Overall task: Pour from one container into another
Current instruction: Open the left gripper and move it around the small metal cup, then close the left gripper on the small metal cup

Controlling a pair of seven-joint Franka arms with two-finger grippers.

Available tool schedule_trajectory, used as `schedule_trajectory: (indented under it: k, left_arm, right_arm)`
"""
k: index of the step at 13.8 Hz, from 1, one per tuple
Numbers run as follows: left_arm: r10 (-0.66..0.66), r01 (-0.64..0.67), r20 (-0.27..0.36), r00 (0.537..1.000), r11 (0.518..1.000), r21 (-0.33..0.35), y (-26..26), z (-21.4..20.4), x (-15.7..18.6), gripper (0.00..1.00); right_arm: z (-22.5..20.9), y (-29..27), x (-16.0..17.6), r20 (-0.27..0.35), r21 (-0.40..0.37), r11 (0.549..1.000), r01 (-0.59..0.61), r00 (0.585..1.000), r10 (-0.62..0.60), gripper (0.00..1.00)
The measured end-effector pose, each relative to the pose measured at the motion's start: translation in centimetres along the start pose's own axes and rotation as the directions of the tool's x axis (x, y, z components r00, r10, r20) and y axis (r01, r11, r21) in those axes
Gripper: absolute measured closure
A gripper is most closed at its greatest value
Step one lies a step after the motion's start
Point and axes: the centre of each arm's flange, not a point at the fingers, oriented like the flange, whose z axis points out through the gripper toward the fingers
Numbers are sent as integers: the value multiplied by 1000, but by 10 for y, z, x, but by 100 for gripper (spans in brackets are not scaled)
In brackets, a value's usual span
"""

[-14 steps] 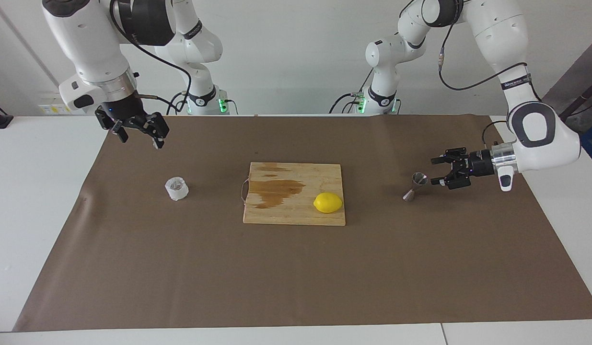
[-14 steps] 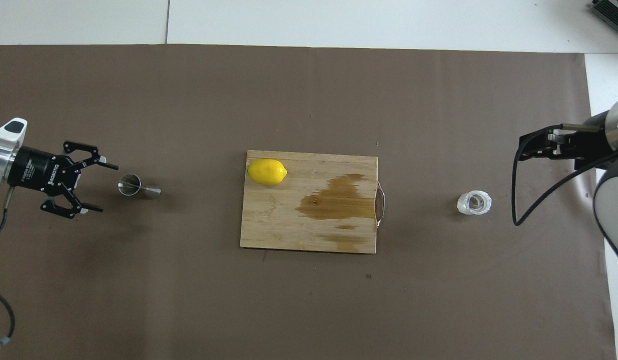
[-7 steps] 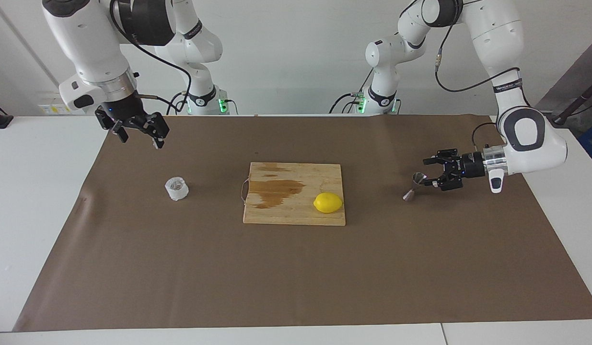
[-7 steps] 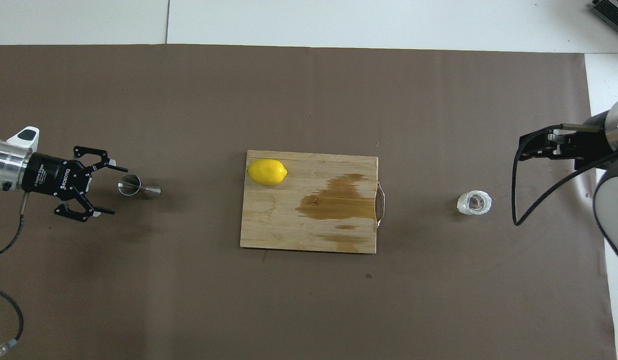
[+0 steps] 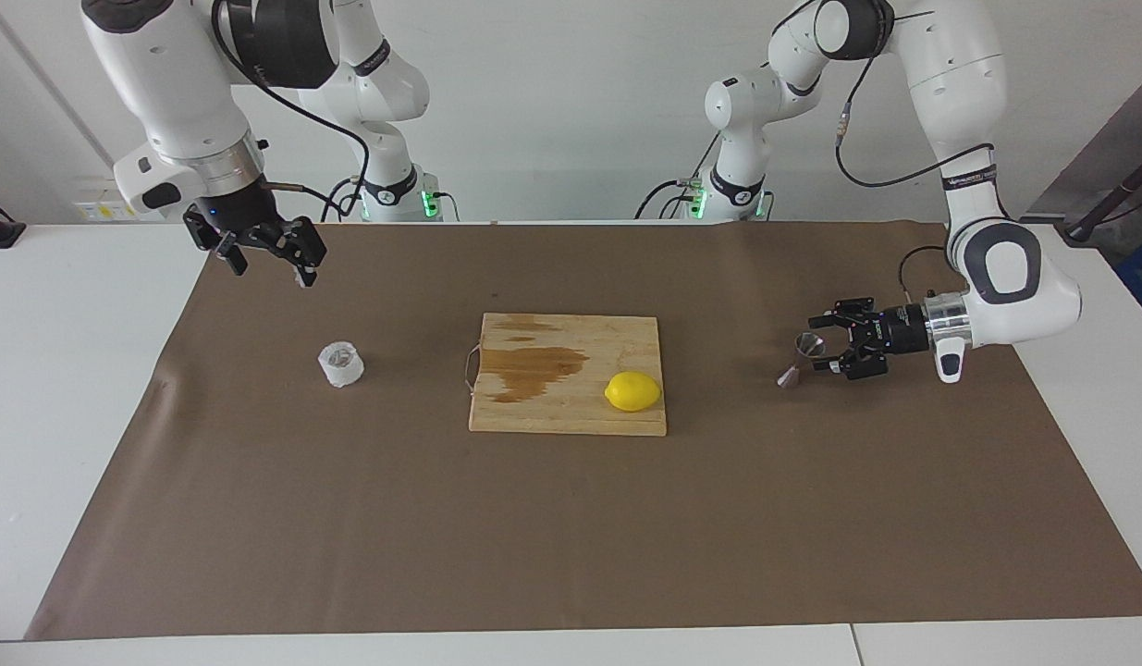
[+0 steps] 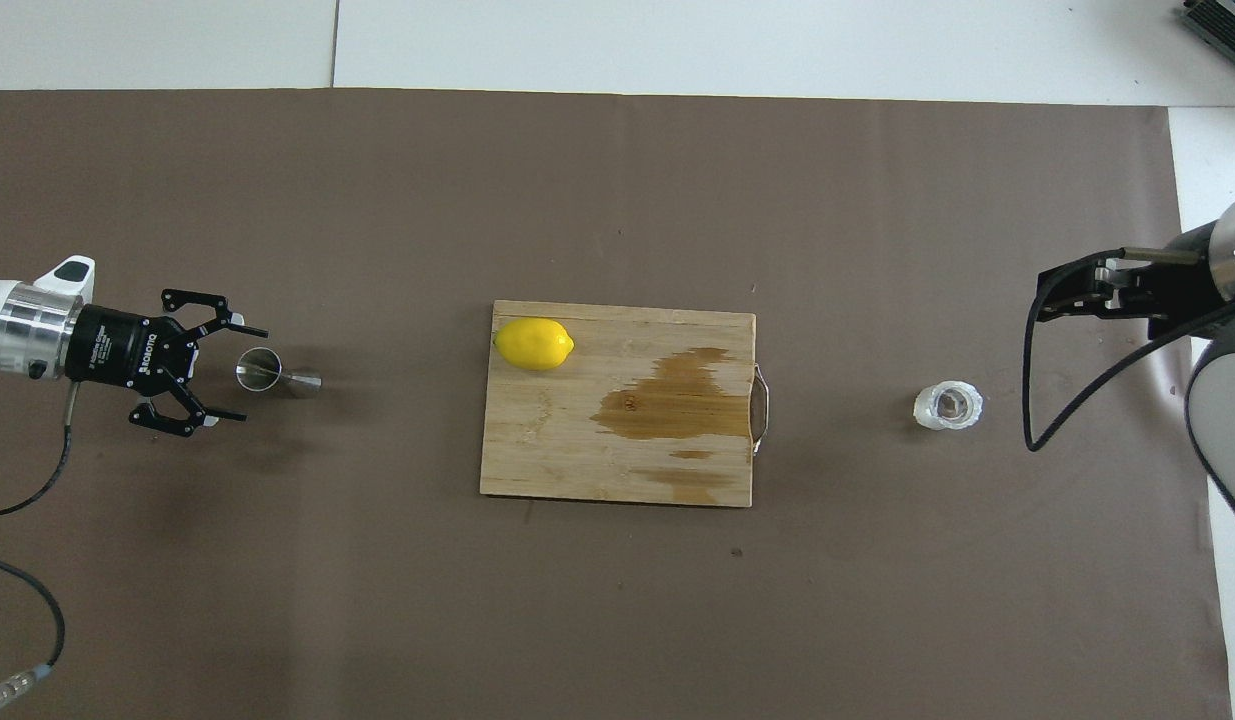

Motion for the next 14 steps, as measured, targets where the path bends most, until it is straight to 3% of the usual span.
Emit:
schedule_trajectory:
  k: [14]
  left_arm:
    - [-53,53,14,999,997,-55,2,6,6,0]
  right_arm:
    - [0,0,0,0,0,1000,0,1000,0,0]
